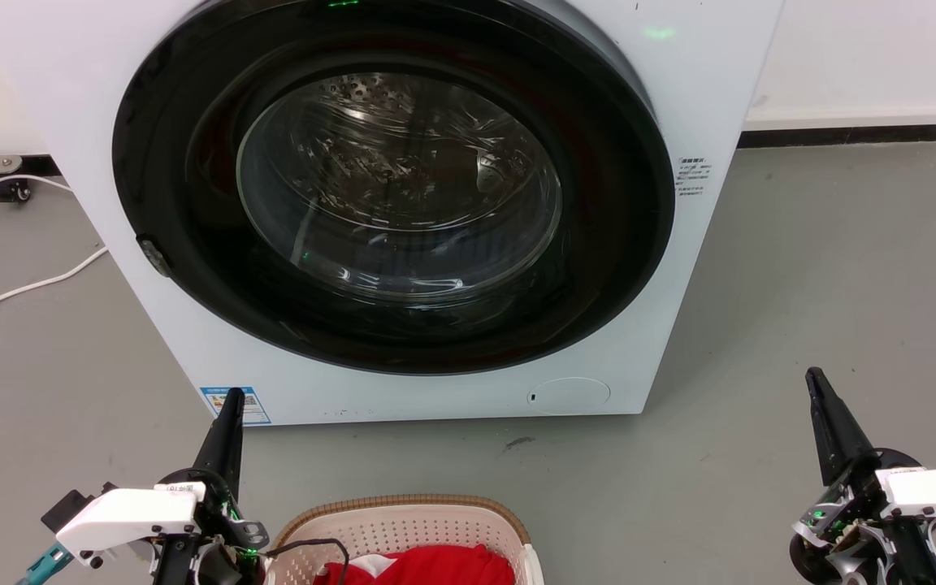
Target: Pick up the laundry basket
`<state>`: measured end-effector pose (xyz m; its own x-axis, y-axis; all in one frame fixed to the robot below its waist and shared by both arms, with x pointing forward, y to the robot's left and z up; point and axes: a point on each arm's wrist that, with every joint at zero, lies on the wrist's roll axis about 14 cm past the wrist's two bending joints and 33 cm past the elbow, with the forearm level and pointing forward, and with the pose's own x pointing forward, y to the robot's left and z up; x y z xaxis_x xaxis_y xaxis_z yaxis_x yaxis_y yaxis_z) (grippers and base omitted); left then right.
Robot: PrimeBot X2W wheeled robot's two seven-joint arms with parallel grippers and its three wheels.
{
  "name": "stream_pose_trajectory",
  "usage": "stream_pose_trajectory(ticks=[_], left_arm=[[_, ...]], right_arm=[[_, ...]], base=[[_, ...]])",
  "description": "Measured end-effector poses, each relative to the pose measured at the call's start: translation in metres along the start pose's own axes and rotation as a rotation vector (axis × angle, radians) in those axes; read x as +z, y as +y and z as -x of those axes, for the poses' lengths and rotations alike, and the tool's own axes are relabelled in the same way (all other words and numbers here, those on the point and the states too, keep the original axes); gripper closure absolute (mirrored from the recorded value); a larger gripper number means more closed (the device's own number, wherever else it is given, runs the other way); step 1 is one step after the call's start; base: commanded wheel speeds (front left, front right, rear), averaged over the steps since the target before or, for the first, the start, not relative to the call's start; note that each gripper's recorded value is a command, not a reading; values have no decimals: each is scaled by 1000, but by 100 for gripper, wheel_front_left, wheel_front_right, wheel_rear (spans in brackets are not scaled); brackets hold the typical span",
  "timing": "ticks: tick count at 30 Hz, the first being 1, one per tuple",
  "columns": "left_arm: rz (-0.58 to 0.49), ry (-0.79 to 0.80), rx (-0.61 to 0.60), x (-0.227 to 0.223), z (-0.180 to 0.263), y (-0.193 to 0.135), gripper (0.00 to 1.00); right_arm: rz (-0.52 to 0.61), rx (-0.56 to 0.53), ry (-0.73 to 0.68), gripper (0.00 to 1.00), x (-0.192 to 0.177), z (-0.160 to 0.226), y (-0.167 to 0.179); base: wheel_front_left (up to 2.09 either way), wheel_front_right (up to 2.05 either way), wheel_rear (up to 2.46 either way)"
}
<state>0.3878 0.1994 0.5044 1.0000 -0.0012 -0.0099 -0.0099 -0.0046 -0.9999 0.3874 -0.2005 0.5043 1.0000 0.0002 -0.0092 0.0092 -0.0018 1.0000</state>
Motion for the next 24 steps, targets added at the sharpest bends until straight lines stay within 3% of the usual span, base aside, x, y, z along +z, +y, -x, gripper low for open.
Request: stream_pose_trajectory(ticks=[21,22,24], left_arm=[[0,0,0,0,0,0,100],[0,0,0,0,0,0,0],[3,0,20,-1,2,7,0]], right_arm=[[0,0,0,100,0,0,0],[0,0,0,0,0,0,0],[-2,-20,-1,0,0,3,-7]], base=[[0,0,0],[0,0,0],[0,0,0]])
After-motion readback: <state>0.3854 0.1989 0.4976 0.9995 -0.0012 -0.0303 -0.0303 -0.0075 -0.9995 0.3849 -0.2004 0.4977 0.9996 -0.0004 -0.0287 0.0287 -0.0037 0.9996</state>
